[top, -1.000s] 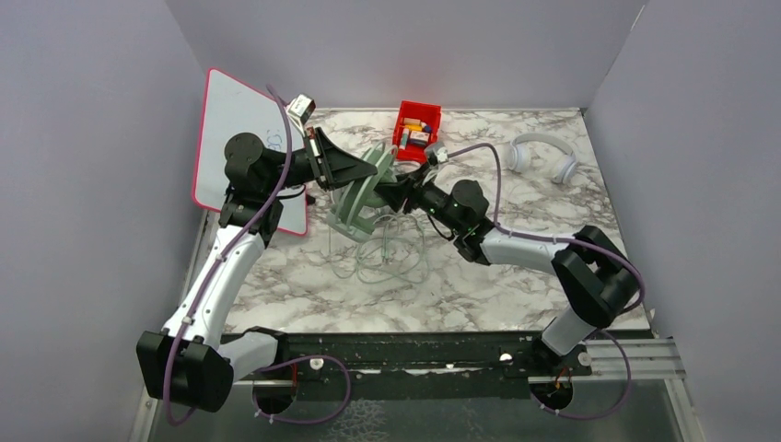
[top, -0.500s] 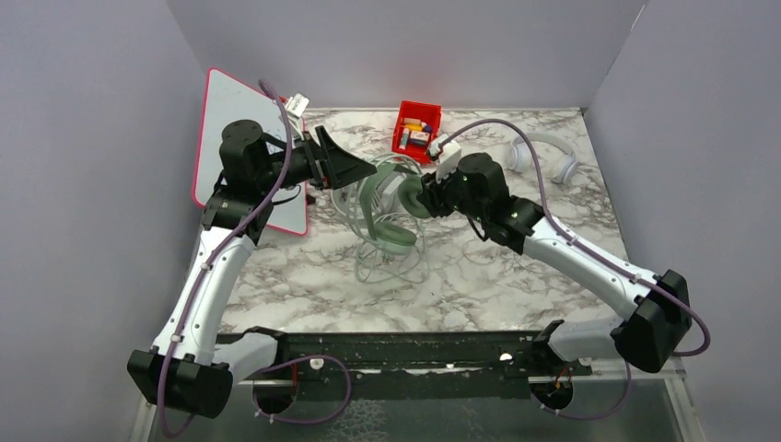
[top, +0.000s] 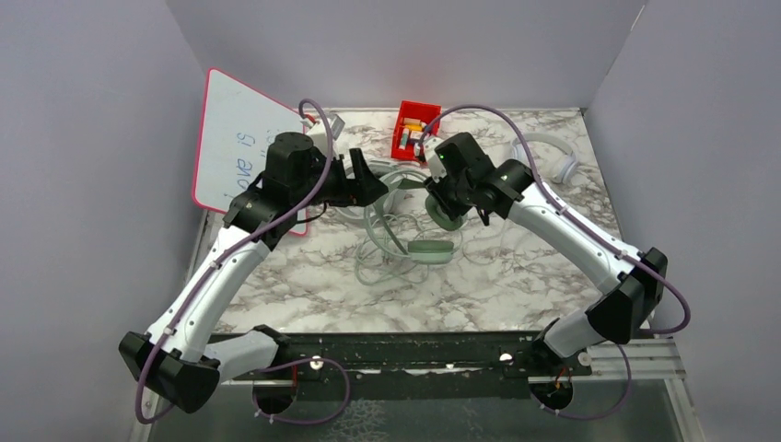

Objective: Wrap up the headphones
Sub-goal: Pick up the headphones from the center of the board.

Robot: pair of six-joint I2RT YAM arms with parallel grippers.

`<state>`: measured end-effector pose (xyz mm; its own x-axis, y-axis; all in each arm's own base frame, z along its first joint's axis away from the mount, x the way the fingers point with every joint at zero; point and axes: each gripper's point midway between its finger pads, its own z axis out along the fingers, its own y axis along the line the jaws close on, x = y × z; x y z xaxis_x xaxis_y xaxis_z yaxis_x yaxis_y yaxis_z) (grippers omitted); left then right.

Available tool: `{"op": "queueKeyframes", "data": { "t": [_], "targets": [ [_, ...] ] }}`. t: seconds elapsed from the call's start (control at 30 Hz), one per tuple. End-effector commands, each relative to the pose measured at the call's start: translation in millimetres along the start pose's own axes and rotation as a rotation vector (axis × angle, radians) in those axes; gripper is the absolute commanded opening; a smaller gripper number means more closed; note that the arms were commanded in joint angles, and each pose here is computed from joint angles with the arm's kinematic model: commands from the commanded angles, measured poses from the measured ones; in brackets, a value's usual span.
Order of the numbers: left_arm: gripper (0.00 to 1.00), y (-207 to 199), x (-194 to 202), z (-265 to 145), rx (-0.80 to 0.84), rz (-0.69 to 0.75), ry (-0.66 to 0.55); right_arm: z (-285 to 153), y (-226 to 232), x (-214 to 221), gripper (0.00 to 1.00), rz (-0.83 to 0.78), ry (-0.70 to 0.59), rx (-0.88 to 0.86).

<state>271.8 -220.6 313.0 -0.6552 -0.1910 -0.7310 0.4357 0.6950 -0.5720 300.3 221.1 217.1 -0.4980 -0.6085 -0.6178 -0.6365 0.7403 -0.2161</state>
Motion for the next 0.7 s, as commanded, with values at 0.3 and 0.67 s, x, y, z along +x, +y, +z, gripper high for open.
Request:
{"op": "queueKeyframes", "data": {
  "t": [0.3,0.67],
  "targets": [
    [0.46,30.5,13.7,13.0,-0.412,0.193,-0.020,-15.5,-15.7,-17.5,0.01,0.017,0.053,0.066],
    [0.41,35.4,12.2,0.7,-0.523,0.247,-0.049,-9.3,-17.4,-12.0,0.00,-0.001,0.077,0.079]
  ]
}}
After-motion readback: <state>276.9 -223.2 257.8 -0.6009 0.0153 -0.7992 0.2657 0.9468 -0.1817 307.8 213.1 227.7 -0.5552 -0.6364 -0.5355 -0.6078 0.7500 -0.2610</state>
